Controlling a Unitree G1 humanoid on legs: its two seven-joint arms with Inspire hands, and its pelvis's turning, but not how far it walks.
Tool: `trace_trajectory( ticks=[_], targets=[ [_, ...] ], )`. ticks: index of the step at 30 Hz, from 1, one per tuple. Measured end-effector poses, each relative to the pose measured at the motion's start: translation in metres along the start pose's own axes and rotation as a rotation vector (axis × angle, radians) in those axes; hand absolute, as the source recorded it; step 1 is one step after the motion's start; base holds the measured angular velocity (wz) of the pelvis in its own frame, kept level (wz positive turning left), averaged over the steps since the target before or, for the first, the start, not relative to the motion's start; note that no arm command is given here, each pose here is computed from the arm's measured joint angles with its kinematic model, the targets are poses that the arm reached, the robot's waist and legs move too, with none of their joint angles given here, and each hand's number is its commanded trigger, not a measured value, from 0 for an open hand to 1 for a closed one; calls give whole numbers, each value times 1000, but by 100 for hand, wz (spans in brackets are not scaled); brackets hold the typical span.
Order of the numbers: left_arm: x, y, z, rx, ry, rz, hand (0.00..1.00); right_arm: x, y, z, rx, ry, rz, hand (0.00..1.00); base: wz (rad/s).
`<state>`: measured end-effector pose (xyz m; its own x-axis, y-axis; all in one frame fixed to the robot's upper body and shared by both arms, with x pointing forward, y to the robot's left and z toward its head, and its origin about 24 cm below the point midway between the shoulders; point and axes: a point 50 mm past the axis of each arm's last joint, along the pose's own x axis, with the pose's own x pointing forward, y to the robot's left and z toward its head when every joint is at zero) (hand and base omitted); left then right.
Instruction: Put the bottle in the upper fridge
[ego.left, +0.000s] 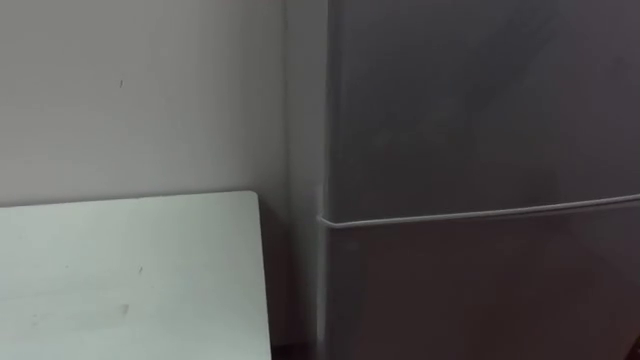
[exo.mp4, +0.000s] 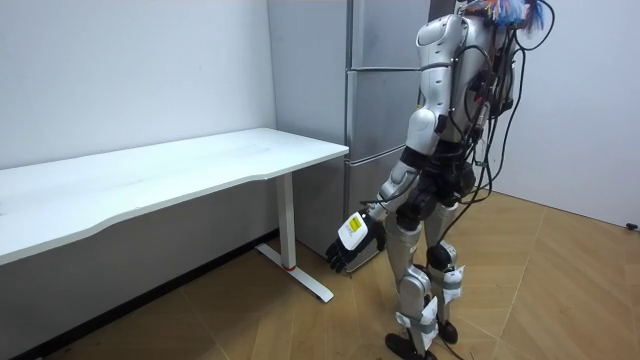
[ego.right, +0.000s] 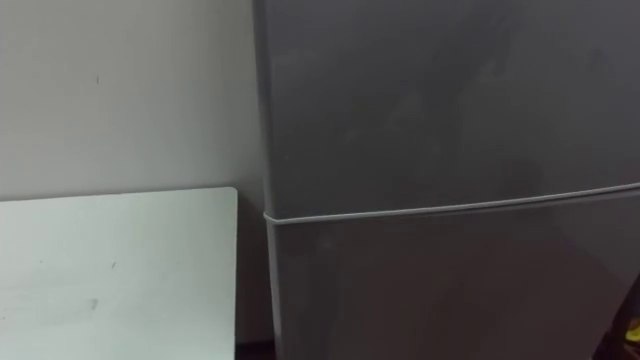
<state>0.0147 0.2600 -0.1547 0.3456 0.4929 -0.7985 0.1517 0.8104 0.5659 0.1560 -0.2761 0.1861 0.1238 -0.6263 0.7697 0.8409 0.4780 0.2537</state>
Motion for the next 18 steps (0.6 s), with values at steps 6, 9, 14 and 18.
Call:
trace_trajectory(
  ticks=[6, 9, 14, 18],
  targets=[
    [0, 0, 0, 1, 0, -1, 0, 0, 1, 0, 2, 1, 9, 0, 0],
    [0, 0, 0, 2, 1, -1, 0, -1, 3, 1, 12, 3, 15, 0, 0],
    [0, -1, -2, 4, 10, -5, 0, -2, 6, 2, 30, 4, 15, 0, 0],
    [0, -1, 0, 2, 6, -3, 0, -4, 8, 2, 40, 15, 25, 0, 0]
  ],
)
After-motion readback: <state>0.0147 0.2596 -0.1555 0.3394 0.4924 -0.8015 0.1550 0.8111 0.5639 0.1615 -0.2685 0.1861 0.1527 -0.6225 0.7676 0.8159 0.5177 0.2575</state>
